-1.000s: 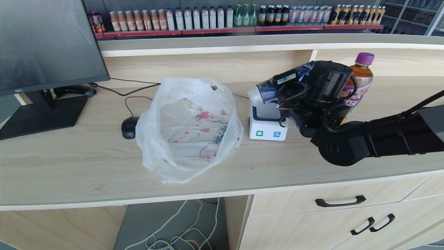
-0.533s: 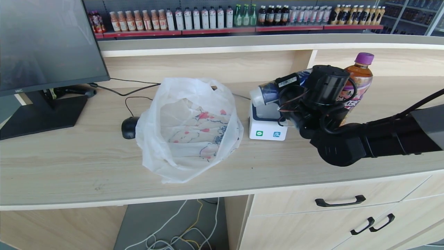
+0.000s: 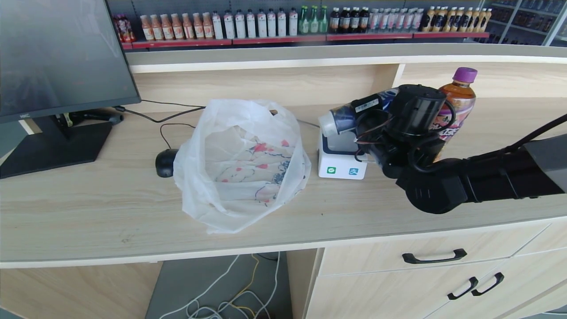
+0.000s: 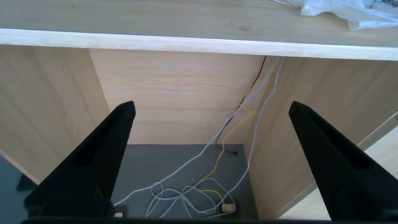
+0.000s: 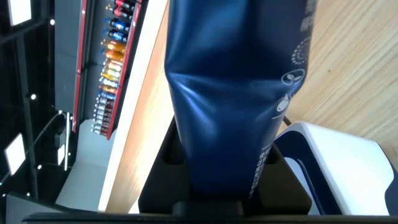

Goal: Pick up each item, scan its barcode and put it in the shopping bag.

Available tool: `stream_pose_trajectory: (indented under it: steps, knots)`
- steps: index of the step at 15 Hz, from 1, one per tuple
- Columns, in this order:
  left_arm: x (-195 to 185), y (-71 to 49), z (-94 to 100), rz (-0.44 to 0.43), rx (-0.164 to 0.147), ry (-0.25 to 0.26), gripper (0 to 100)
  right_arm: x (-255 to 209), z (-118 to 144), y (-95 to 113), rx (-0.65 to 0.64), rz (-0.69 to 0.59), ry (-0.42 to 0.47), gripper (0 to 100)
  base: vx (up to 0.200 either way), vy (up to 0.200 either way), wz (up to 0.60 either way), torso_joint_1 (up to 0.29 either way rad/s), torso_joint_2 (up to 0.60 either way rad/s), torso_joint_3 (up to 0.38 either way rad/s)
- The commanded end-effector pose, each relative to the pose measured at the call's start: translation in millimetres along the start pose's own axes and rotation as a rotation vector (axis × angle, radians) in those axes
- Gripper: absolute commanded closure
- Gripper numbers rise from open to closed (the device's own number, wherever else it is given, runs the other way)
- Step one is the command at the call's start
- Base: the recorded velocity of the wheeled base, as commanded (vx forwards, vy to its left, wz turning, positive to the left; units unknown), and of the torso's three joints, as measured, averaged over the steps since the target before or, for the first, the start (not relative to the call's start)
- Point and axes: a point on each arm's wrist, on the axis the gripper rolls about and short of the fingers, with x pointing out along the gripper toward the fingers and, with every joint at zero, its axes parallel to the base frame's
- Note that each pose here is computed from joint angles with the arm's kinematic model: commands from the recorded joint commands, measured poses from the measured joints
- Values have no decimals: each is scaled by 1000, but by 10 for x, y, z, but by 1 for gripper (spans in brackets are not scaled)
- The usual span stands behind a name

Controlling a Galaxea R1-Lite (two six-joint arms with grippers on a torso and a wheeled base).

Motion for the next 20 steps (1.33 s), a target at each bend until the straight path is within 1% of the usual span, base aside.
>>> stream_pose_trajectory:
  steps: [1, 6, 16, 20]
  knots:
    - [0, 0, 0, 1, 0, 0, 0, 17, 0, -34, -4, -9, -2, 100, 0, 0, 0, 0, 0, 0]
    - [0, 0, 0, 1, 0, 0, 0, 14, -1, -54, -5, -14, -1, 100, 0, 0, 0, 0, 0, 0]
    - [0, 0, 0, 1, 0, 0, 0, 5, 16, -31, -3, -8, -4, 100, 0, 0, 0, 0, 0, 0]
    - [0, 0, 0, 1, 0, 0, 0, -32, 82, 85, 8, 20, -13, 100, 0, 0, 0, 0, 0, 0]
